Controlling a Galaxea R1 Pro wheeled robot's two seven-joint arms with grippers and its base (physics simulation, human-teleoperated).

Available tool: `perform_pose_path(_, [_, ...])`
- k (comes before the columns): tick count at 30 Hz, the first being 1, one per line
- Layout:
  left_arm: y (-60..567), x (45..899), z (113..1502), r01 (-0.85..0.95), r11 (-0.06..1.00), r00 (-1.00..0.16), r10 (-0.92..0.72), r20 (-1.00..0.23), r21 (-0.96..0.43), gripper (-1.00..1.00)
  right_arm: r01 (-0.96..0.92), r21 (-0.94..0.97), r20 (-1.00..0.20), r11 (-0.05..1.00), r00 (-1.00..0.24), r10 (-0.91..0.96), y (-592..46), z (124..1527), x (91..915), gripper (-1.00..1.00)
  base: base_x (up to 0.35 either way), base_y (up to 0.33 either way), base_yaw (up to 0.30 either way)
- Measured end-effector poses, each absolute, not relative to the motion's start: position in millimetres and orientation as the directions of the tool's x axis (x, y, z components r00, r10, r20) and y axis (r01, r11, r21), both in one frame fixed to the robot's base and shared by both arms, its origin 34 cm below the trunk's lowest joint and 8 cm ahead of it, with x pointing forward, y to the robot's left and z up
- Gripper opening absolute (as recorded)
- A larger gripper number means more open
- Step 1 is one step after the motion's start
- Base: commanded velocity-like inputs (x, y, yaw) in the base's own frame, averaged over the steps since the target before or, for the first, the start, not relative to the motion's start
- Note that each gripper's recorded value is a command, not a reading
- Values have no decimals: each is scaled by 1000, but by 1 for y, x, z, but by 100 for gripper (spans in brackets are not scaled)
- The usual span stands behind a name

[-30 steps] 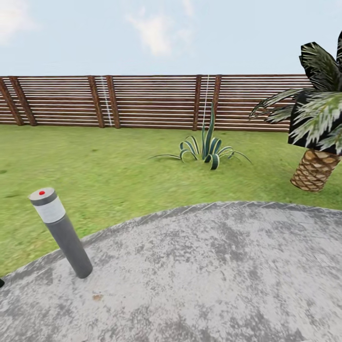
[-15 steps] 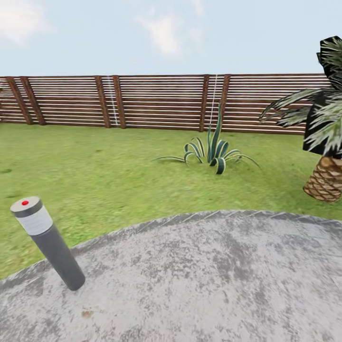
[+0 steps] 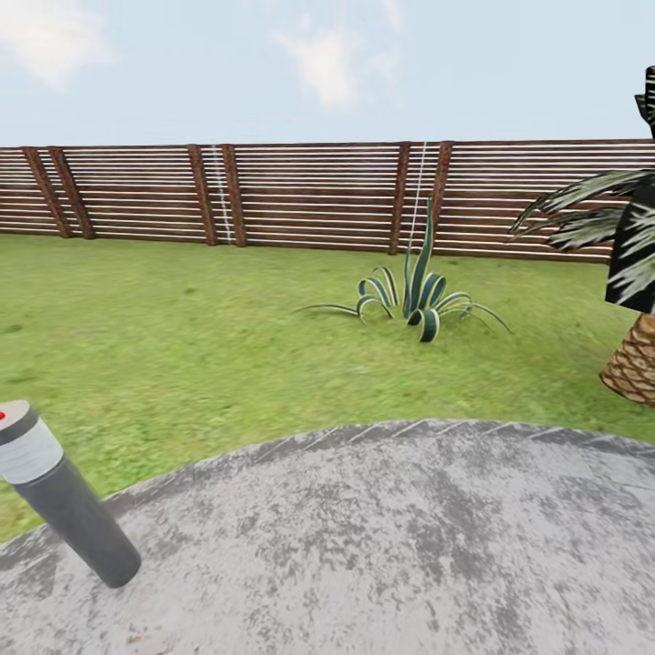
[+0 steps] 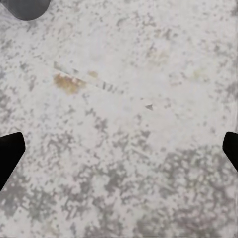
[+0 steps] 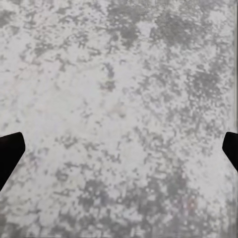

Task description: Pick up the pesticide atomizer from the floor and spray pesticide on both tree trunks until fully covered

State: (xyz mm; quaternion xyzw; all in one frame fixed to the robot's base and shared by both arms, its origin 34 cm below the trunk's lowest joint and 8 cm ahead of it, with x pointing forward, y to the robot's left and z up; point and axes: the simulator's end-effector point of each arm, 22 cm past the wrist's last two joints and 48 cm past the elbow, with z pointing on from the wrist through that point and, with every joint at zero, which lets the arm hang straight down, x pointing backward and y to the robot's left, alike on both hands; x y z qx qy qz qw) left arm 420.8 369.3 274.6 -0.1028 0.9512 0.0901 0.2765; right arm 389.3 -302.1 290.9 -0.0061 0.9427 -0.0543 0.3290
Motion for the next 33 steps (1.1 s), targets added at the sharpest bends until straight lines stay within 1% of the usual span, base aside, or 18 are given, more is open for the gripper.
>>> perform_pose_path(18, [369, 421, 275, -246, 963, -826, -146, -545, 114, 100, 24, -106, -620, 994, -783, -47, -302, 291, 389, 100, 287, -158, 14])
perform_pose_path(23, [370, 421, 275, -246, 963, -826, -146, -545, 115, 100, 24, -107, -620, 994, -783, -47, -302, 291, 389, 100, 287, -158, 182])
perform_pose_path(33, [371, 421, 275, -247, 962, -825, -146, -546, 116, 100, 24, -106, -620, 994, -783, -47, -302, 291, 389, 100, 289, -157, 268])
